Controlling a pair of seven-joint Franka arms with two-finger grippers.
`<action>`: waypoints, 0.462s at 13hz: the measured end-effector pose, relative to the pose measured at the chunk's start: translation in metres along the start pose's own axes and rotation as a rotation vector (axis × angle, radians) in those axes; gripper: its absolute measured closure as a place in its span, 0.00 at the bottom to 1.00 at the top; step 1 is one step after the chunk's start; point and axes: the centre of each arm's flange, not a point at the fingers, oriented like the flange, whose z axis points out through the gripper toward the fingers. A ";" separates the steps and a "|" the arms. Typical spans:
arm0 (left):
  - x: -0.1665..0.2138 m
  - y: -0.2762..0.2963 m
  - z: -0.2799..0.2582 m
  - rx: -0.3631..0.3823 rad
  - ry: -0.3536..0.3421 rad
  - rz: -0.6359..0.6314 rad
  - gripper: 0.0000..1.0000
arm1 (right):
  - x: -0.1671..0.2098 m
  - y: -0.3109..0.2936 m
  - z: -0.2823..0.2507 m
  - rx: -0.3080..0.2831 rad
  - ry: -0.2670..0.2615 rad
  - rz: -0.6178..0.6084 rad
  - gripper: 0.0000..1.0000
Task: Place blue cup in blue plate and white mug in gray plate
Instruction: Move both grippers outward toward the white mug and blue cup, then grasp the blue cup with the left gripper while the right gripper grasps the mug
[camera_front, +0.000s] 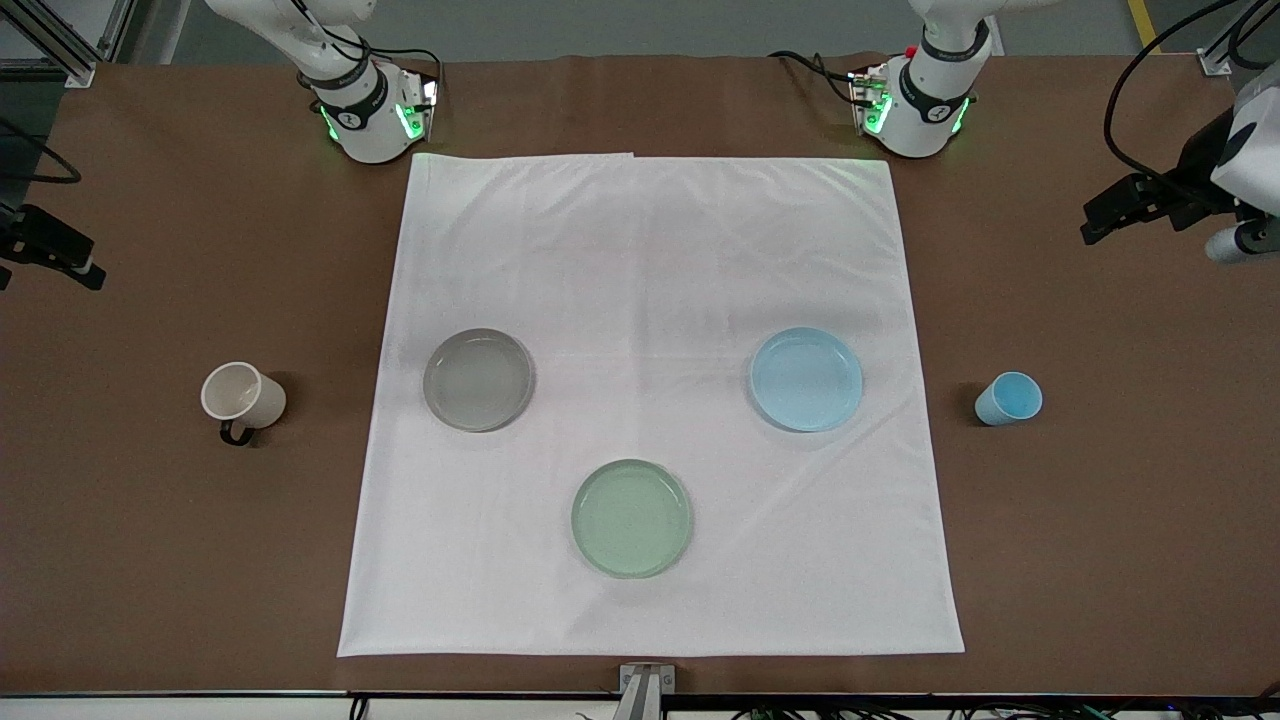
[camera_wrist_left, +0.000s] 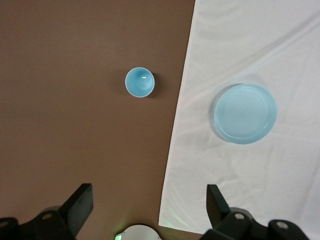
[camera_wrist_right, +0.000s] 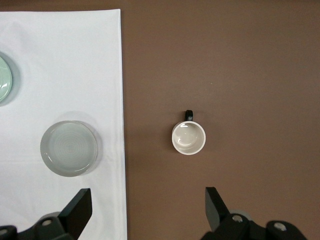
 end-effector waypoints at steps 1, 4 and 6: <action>0.007 -0.004 0.011 0.006 -0.014 -0.007 0.00 | 0.008 0.002 0.019 0.000 -0.033 0.002 0.00; 0.032 -0.022 0.068 0.022 -0.008 -0.038 0.00 | 0.041 0.026 0.100 -0.004 -0.124 0.035 0.00; 0.047 -0.043 0.133 0.024 -0.002 -0.068 0.00 | 0.060 0.052 0.160 -0.001 -0.159 0.028 0.00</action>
